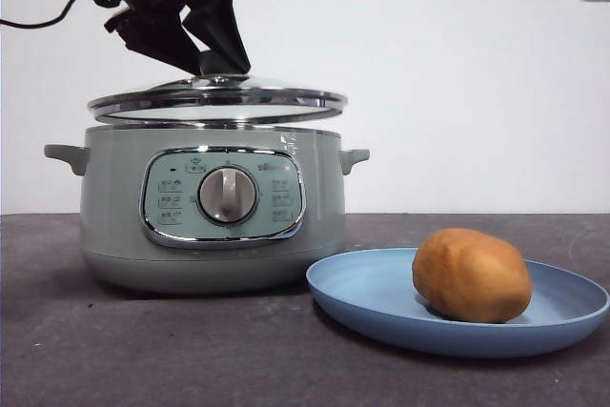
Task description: Take the potato out from the steamer,put the potato on the plate,close the lid
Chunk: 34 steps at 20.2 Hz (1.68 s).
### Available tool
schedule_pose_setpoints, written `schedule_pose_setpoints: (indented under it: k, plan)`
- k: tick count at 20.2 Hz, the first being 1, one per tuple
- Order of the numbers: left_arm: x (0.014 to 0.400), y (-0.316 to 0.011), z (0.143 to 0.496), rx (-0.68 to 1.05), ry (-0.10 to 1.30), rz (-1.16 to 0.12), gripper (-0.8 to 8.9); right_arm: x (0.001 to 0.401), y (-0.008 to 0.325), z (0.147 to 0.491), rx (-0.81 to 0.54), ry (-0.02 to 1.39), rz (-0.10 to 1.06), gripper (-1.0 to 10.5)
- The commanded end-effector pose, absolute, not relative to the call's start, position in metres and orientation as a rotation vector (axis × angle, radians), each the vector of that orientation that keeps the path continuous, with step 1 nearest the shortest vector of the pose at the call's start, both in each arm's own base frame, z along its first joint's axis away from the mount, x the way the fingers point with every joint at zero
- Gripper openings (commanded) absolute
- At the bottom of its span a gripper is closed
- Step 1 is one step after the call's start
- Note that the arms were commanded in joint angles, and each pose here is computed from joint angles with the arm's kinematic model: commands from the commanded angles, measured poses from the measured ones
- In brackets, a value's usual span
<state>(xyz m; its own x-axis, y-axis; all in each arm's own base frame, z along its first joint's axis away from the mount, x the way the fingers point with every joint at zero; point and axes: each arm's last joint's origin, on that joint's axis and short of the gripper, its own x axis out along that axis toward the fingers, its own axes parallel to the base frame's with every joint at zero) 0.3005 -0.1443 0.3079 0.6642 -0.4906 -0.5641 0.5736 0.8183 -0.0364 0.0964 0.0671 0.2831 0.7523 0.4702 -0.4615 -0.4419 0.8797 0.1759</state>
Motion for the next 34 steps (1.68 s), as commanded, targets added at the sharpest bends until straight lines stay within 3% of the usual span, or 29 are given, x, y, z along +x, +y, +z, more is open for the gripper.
schedule_pose_setpoints:
  k: [1, 13, 15, 16, 18, 19, 26, 32, 34]
  plan:
    - [0.304, -0.145, 0.312, 0.16, 0.541, -0.587, -0.09, 0.096, 0.067, 0.284, 0.065, 0.517, 0.494, 6.3]
    - [0.314, -0.15, 0.294, 0.17, 0.601, -0.575, -0.08, 0.096, 0.067, 0.284, 0.054, 0.516, 0.495, 6.3]
    - [0.313, -0.149, 0.293, 0.168, 0.614, -0.574, 0.3, 0.096, 0.067, 0.284, 0.054, 0.516, 0.495, 6.3]
    - [0.313, -0.149, 0.292, 0.166, 0.618, -0.573, 1.25, 0.096, 0.067, 0.284, 0.054, 0.516, 0.495, 6.3]
    - [0.313, -0.149, 0.292, 0.167, 0.624, -0.571, 4.71, 0.096, 0.067, 0.284, 0.054, 0.516, 0.495, 6.3]
    - [0.312, -0.149, 0.292, 0.167, 0.625, -0.571, 5.55, 0.096, 0.067, 0.284, 0.054, 0.516, 0.496, 6.3]
    - [0.293, -0.14, 0.321, 0.157, 0.553, -0.571, 5.58, 0.096, 0.067, 0.284, 0.055, 0.517, 0.497, 6.3]
    - [0.227, -0.11, 0.365, 0.156, 0.573, -0.584, 5.57, 0.095, 0.067, 0.283, 0.054, 0.529, 0.509, 6.3]
    - [0.199, -0.098, 0.374, 0.147, 0.617, -0.619, 5.57, 0.093, 0.068, 0.28, 0.057, 0.575, 0.568, 6.3]
